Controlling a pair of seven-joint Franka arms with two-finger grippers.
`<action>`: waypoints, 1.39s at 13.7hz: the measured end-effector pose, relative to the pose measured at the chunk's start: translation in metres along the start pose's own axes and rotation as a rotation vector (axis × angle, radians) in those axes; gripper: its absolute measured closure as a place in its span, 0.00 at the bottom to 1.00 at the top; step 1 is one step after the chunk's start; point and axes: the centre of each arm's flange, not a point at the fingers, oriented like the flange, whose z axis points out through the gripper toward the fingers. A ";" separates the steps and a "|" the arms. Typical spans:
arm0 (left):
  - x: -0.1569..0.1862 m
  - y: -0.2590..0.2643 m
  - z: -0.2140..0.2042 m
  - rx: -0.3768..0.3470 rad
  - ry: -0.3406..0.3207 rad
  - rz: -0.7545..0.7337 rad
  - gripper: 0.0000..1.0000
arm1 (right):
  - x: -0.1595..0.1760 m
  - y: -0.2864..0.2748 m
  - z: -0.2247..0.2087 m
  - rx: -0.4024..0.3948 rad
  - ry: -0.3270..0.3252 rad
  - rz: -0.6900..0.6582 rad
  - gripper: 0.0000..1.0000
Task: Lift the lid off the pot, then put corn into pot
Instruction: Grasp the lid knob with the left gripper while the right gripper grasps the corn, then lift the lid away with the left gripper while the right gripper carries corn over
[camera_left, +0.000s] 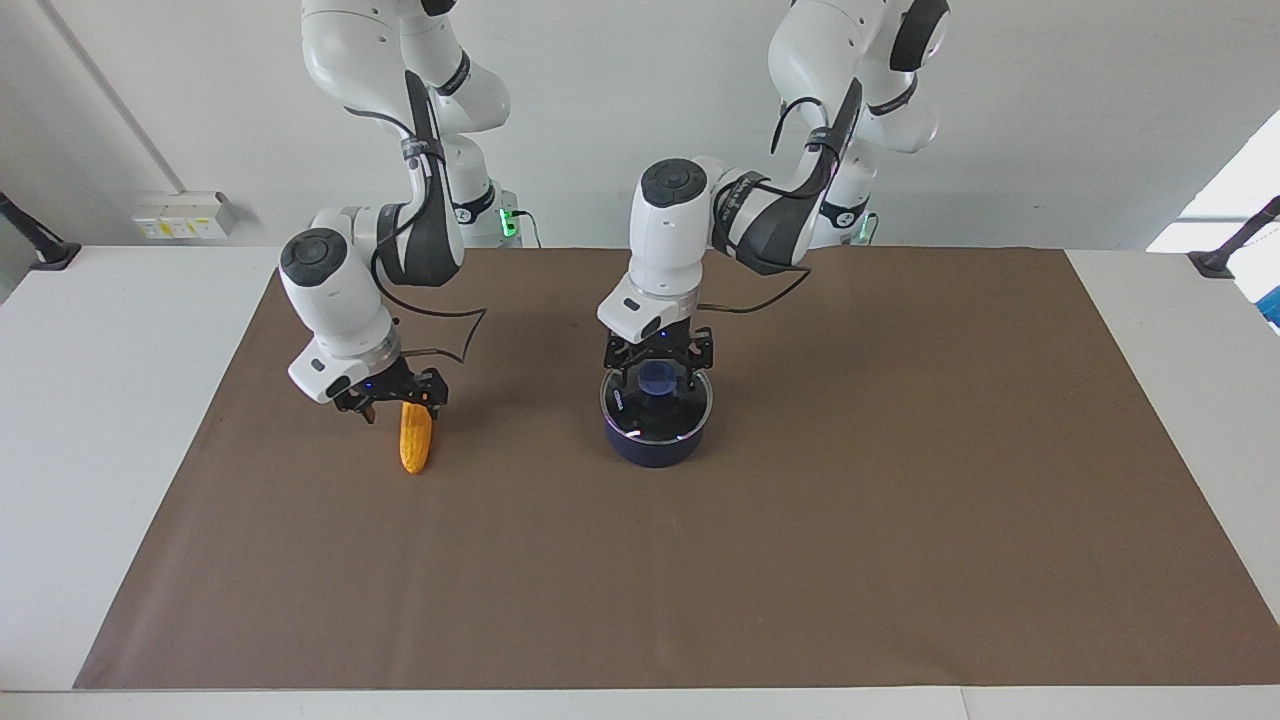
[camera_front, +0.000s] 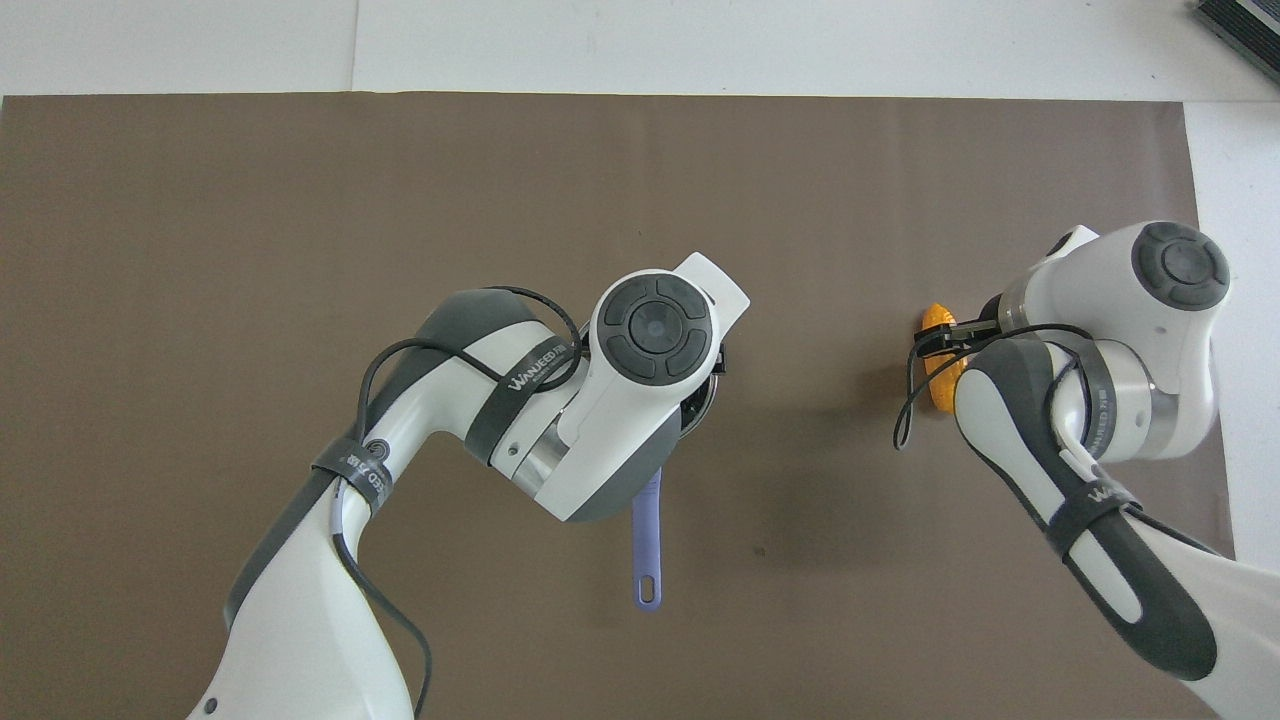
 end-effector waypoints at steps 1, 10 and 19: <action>-0.002 0.002 0.003 0.002 -0.003 0.000 0.00 | -0.002 0.000 0.015 -0.001 -0.007 0.000 0.00; -0.004 -0.003 0.007 0.030 -0.028 -0.058 0.31 | 0.003 -0.004 0.037 -0.006 0.030 -0.007 0.35; -0.003 -0.007 0.002 0.034 -0.025 -0.073 0.49 | 0.037 -0.002 -0.062 -0.005 0.034 -0.017 0.61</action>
